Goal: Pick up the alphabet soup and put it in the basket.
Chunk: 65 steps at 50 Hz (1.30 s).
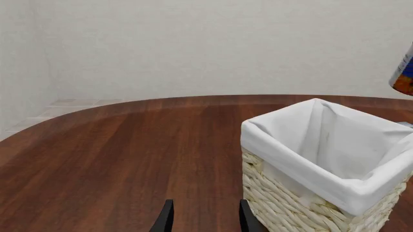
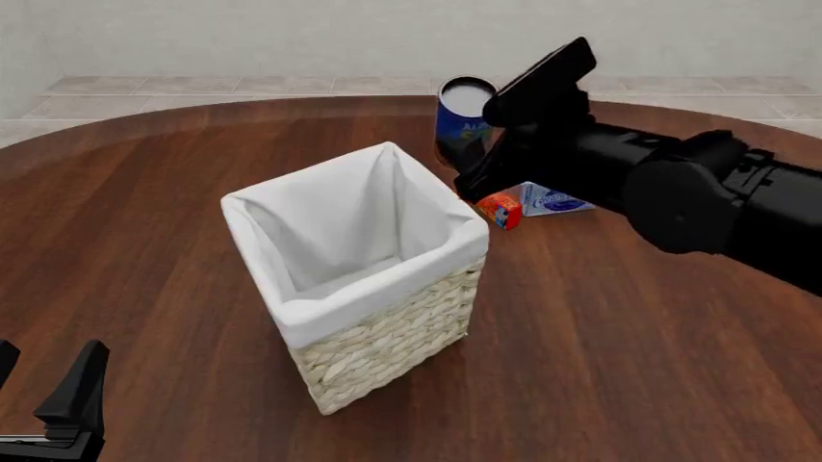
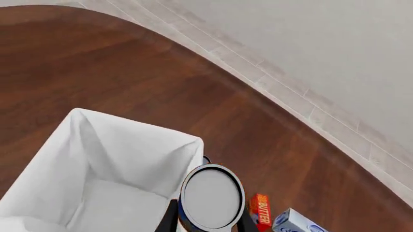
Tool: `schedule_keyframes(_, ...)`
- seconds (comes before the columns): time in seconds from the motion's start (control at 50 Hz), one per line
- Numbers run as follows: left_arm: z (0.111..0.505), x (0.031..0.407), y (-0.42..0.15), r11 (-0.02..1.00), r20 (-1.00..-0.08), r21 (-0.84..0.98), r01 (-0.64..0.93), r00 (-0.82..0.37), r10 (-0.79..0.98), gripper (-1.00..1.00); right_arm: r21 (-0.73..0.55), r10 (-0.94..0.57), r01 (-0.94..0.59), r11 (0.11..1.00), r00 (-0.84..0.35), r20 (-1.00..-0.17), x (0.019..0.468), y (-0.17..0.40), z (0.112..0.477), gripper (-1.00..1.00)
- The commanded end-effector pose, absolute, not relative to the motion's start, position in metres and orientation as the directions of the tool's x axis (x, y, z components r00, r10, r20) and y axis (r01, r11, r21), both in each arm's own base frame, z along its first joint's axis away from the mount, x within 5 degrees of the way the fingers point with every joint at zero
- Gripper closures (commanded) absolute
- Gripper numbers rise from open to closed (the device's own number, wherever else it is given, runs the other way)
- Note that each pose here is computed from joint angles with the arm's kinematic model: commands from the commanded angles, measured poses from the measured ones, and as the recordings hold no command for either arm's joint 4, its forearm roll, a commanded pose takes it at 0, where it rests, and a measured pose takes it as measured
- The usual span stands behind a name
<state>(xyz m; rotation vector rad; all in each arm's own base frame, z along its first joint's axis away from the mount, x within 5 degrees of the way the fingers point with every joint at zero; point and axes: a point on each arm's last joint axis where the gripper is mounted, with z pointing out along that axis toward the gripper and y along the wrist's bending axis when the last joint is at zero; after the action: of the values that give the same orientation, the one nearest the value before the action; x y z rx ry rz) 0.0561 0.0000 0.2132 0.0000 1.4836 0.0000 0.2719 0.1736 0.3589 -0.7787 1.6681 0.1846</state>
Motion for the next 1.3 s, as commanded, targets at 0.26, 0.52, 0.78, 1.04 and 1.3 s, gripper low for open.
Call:
schedule_keyframes(0.26,0.213,0.056,0.000,1.000,-0.996,0.000,0.000,0.087,0.000,-1.00,-0.275,-0.387,-0.641,0.716,-0.037,-0.921,0.279,0.211,0.357,1.00)
schedule_keyframes(0.52,0.213,0.056,0.000,1.000,-0.996,0.000,0.000,0.087,0.000,-1.00,-0.274,-0.391,-0.668,0.692,-0.028,-0.920,0.281,0.229,0.356,1.00)
schedule_keyframes(0.78,0.213,0.056,0.000,1.000,-0.996,0.000,0.000,0.087,0.000,-1.00,-0.273,-0.411,-0.696,0.664,-0.036,-0.911,0.280,0.244,0.347,1.00)
schedule_keyframes(1.04,0.213,0.056,0.000,1.000,-0.996,0.000,0.000,0.087,0.000,-1.00,-0.275,-0.445,-0.719,0.638,-0.053,-0.894,0.284,0.258,0.334,1.00)
schedule_keyframes(1.3,0.213,0.056,0.000,1.000,-0.996,0.000,0.000,0.087,0.000,-1.00,-0.277,-0.481,-0.739,0.614,-0.072,-0.874,0.291,0.271,0.320,1.00)
